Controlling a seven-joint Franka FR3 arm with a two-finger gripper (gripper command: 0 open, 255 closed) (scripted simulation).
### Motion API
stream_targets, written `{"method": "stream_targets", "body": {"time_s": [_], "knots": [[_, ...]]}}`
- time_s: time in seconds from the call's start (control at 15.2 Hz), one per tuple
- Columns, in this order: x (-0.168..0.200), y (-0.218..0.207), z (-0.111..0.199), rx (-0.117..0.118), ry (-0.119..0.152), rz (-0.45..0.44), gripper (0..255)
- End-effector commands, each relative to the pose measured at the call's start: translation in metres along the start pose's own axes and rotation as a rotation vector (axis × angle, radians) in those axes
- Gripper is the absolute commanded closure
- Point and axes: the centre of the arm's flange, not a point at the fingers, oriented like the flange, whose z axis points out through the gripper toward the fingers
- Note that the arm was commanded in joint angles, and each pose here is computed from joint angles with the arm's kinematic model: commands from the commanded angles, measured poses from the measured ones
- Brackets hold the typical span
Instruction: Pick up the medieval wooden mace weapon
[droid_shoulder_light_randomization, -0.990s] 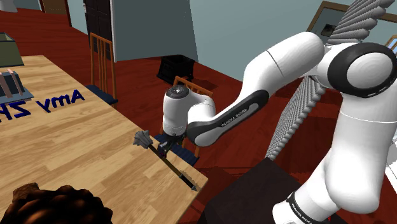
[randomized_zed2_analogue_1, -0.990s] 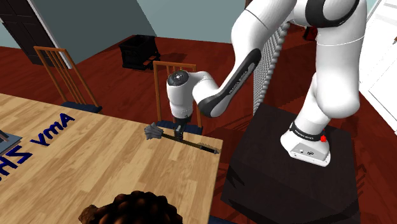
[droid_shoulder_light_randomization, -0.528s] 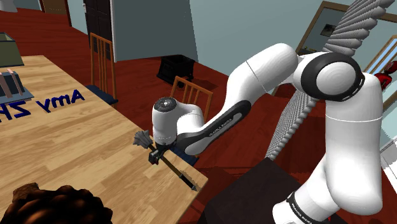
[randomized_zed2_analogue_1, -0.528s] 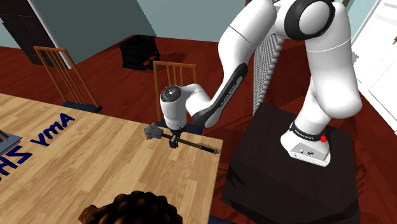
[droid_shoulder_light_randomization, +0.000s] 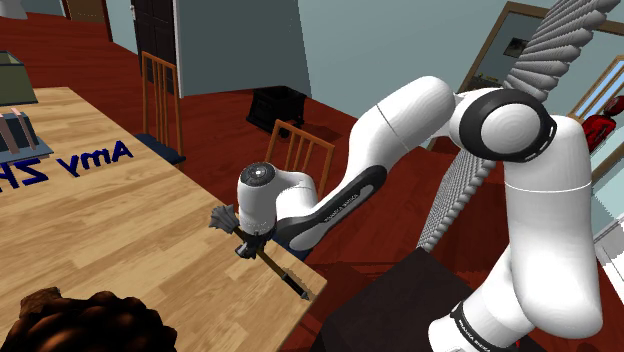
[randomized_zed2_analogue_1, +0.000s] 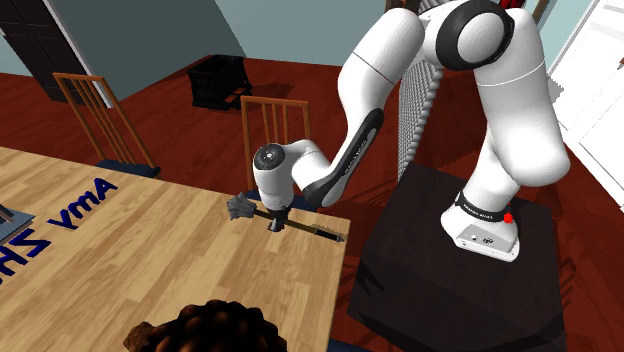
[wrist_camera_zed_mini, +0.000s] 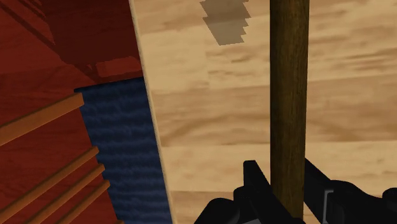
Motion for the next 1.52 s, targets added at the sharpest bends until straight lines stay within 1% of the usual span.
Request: {"method": "stream_targets", "body": {"time_s": [0.0,0.4,1.39,1.45], "knots": [[0.000,0.000,0.000,0.000,0.000,0.000,255],[0.000,0.000,0.000,0.000,0.000,0.000,255],[0.007,0.017,-0.077,0.000,0.000,0.000,255],[0.007,0.017,-0.078,0.000,0.000,0.000,255]]}}
